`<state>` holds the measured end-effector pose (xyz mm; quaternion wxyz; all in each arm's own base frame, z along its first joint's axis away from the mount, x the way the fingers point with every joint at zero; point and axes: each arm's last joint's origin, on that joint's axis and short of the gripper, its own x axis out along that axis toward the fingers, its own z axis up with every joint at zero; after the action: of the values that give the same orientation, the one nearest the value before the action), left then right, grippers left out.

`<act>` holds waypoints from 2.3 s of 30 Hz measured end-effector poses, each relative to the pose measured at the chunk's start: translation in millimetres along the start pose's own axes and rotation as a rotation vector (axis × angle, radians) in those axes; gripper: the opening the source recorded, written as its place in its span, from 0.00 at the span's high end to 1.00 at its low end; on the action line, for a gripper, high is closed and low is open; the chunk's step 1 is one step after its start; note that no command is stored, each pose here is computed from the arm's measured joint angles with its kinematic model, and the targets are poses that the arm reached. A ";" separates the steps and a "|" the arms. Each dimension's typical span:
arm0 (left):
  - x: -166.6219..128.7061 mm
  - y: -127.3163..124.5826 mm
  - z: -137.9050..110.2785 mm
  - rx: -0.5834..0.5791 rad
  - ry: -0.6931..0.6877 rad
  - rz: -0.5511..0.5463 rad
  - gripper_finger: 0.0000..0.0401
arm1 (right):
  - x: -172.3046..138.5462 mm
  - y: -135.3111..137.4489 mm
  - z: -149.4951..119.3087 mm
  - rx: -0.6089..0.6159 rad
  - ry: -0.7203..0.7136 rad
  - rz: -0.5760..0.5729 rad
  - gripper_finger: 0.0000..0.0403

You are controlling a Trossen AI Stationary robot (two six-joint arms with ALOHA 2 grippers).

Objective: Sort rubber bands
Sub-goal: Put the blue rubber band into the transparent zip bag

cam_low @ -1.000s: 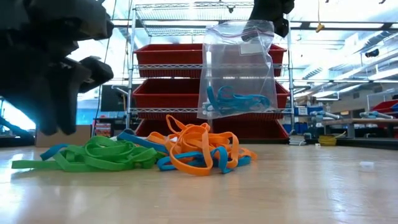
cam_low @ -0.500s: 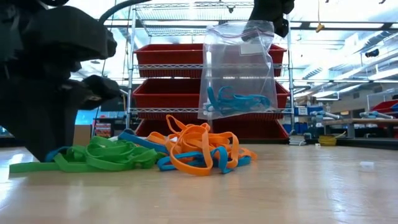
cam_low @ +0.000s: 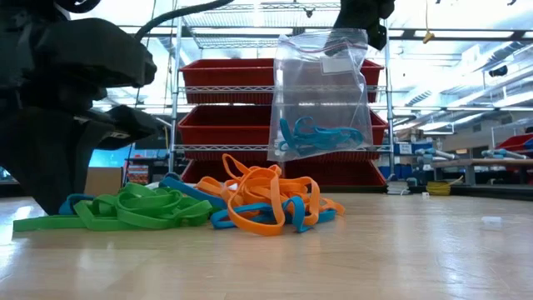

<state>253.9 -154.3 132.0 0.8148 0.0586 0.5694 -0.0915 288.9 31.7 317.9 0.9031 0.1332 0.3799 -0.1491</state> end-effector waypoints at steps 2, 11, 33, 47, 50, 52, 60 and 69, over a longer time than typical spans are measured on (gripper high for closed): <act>-3.8 -0.2 1.8 -0.005 -0.026 -0.008 0.99 | 0.0 0.0 0.0 0.000 0.000 0.000 1.00; -41.0 -2.0 24.4 -0.001 -0.196 0.006 1.00 | 0.0 0.0 0.1 0.001 -0.001 0.000 1.00; -22.8 2.4 0.6 -0.168 -0.140 -0.054 0.67 | -0.1 0.5 0.1 0.002 -0.003 0.002 1.00; -7.0 7.8 -16.8 -0.069 -0.196 -0.017 0.67 | -0.1 0.9 1.0 0.001 -0.012 0.006 1.00; -5.9 7.7 -15.4 -0.047 -0.213 -0.003 0.67 | -0.1 1.2 1.6 0.003 -0.018 0.009 1.00; -3.4 7.7 -15.6 -0.047 -0.209 0.001 0.67 | -0.1 1.2 1.6 0.003 -0.018 0.009 1.00; 11.4 5.6 -15.1 -0.075 -0.183 0.010 0.83 | -0.1 1.3 1.8 0.003 -0.020 0.010 1.00; 1.3 4.8 -9.6 -0.077 -0.201 -0.004 0.99 | -0.1 1.2 1.5 0.002 -0.017 0.009 1.00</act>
<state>246.5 -147.7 127.4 0.8694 0.0165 0.4879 -0.0764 290.3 32.3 319.2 0.9070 0.1344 0.3713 -0.1465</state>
